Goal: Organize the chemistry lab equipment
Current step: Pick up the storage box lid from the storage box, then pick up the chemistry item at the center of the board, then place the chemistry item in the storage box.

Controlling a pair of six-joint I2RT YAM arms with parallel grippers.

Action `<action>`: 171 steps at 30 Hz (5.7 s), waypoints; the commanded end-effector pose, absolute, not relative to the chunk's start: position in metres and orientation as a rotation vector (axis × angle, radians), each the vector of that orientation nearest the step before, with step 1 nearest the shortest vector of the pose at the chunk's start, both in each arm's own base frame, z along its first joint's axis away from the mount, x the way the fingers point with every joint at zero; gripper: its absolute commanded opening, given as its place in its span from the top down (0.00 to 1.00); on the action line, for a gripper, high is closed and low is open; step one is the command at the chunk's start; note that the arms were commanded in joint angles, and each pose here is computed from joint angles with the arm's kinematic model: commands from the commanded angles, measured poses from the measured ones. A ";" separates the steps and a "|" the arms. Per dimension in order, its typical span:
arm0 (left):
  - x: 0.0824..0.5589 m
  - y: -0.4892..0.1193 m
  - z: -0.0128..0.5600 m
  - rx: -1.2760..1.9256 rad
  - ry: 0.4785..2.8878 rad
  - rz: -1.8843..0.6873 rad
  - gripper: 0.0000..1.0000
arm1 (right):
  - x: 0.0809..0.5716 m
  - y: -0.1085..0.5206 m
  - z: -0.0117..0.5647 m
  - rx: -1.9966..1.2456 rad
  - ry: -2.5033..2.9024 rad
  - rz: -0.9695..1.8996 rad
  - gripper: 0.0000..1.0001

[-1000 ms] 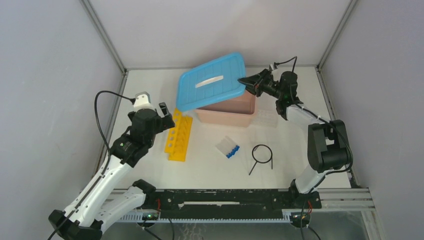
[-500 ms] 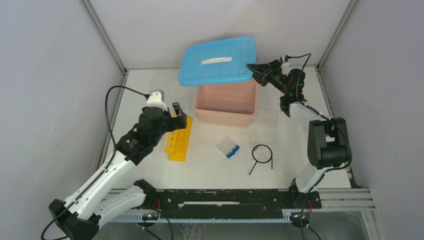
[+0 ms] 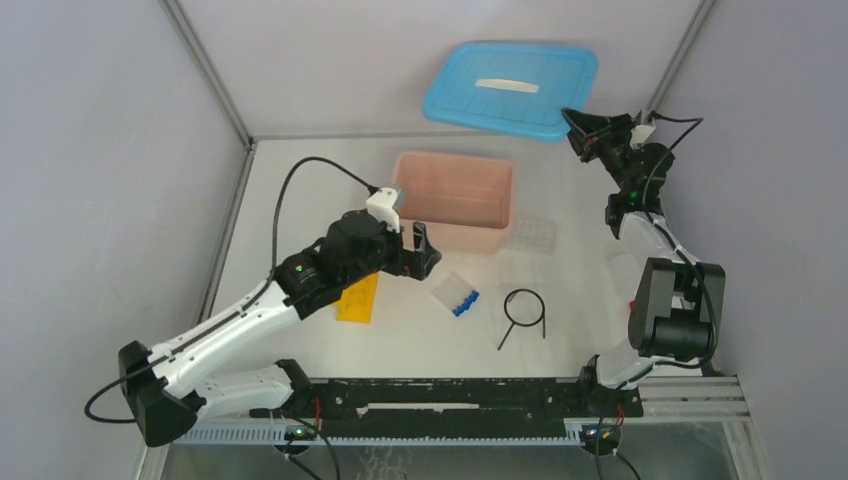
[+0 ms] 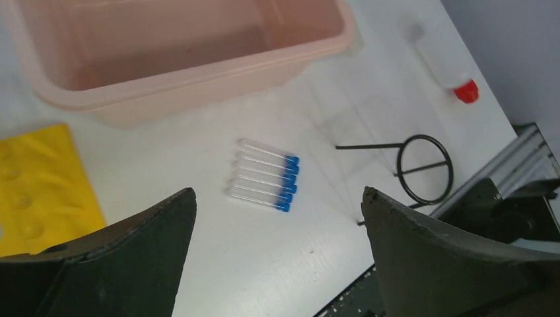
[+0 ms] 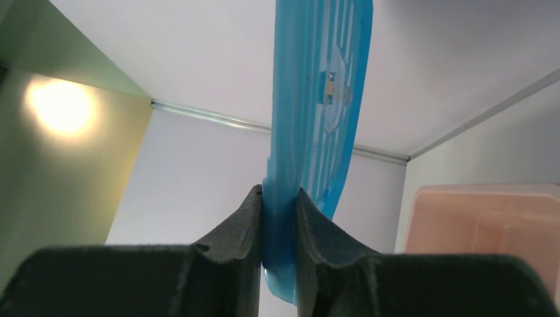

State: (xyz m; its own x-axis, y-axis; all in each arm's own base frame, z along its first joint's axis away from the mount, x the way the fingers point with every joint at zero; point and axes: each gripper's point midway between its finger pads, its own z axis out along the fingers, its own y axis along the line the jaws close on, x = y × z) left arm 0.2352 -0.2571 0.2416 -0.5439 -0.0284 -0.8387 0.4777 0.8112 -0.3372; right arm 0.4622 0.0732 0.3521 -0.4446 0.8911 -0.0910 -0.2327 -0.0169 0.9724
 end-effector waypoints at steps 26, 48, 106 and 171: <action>0.165 -0.419 0.229 0.786 2.064 -0.939 0.04 | 0.416 -0.007 0.380 0.737 1.201 1.489 1.00; 0.190 -0.458 0.179 0.816 2.195 -0.771 0.16 | 0.416 -0.014 0.370 0.757 1.197 1.479 1.00; 0.210 -0.403 0.344 0.681 1.992 -0.609 1.00 | 0.404 -0.018 0.383 0.752 1.172 1.447 1.00; 0.448 -0.277 0.210 -0.387 2.173 -0.485 1.00 | 0.434 -0.005 0.334 0.784 1.230 1.493 1.00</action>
